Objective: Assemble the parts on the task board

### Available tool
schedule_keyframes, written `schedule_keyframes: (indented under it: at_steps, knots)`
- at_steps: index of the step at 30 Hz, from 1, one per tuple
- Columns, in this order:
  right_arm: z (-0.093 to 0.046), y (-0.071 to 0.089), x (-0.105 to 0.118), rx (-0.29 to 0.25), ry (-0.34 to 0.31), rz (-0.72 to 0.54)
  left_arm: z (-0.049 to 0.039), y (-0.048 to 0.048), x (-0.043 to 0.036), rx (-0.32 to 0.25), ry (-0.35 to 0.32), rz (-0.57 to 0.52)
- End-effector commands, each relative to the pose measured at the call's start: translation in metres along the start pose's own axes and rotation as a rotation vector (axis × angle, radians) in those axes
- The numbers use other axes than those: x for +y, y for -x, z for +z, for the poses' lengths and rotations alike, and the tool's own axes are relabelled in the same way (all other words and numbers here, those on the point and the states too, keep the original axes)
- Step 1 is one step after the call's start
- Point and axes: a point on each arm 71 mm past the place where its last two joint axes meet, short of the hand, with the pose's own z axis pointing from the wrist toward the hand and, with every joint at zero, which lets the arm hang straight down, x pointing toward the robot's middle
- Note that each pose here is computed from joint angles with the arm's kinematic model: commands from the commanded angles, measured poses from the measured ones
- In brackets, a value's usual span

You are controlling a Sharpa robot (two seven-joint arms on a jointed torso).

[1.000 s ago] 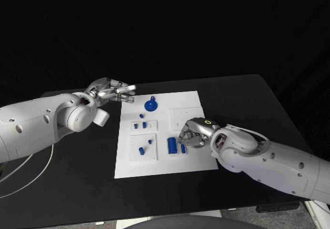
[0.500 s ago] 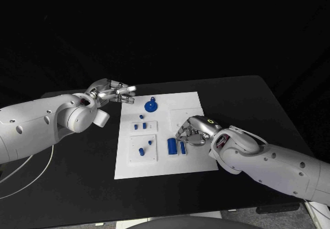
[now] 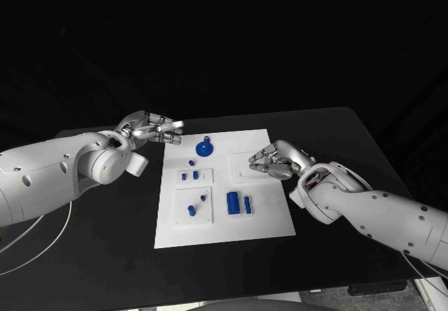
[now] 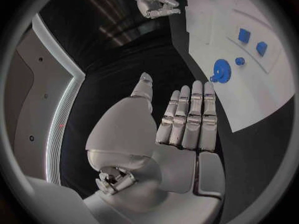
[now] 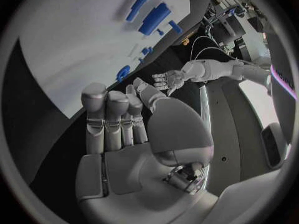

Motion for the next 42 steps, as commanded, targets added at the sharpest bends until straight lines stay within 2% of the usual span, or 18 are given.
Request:
schedule_keyframes:
  at_steps: [1, 10, 15, 19, 25, 32, 33, 38, 42]
  knots:
    - [0.005, 0.012, -0.010, -0.038, -0.031, 0.198, 0.0022, 0.0010, -0.0044, -0.034, -0.047, -0.002]
    - [0.030, 0.045, -0.045, -0.131, -0.136, 0.506, 0.0144, 0.0047, -0.0064, -0.117, -0.094, -0.025]
    - [0.045, 0.052, -0.064, -0.137, -0.170, 0.648, 0.0213, 0.0076, -0.0060, -0.160, -0.108, -0.055]
    - [0.056, 0.056, -0.078, -0.143, -0.173, 0.746, 0.0278, 0.0094, -0.0058, -0.194, -0.115, -0.091]
    - [0.063, 0.058, -0.089, -0.155, -0.171, 0.794, 0.0370, 0.0082, -0.0018, -0.217, -0.114, -0.129]
    - [0.065, 0.058, -0.091, -0.154, -0.166, 0.809, 0.0427, 0.0078, 0.0038, -0.231, -0.109, -0.152]
    - [0.063, 0.060, -0.096, -0.185, -0.219, 0.755, 0.0421, 0.0066, 0.0049, -0.212, -0.085, -0.111]
    - [0.063, 0.059, -0.091, -0.193, -0.210, 0.760, 0.0398, 0.0012, 0.0079, -0.219, -0.086, -0.119]
    - [0.061, 0.055, -0.081, -0.210, -0.192, 0.770, 0.0340, -0.0109, 0.0140, -0.235, -0.086, -0.136]
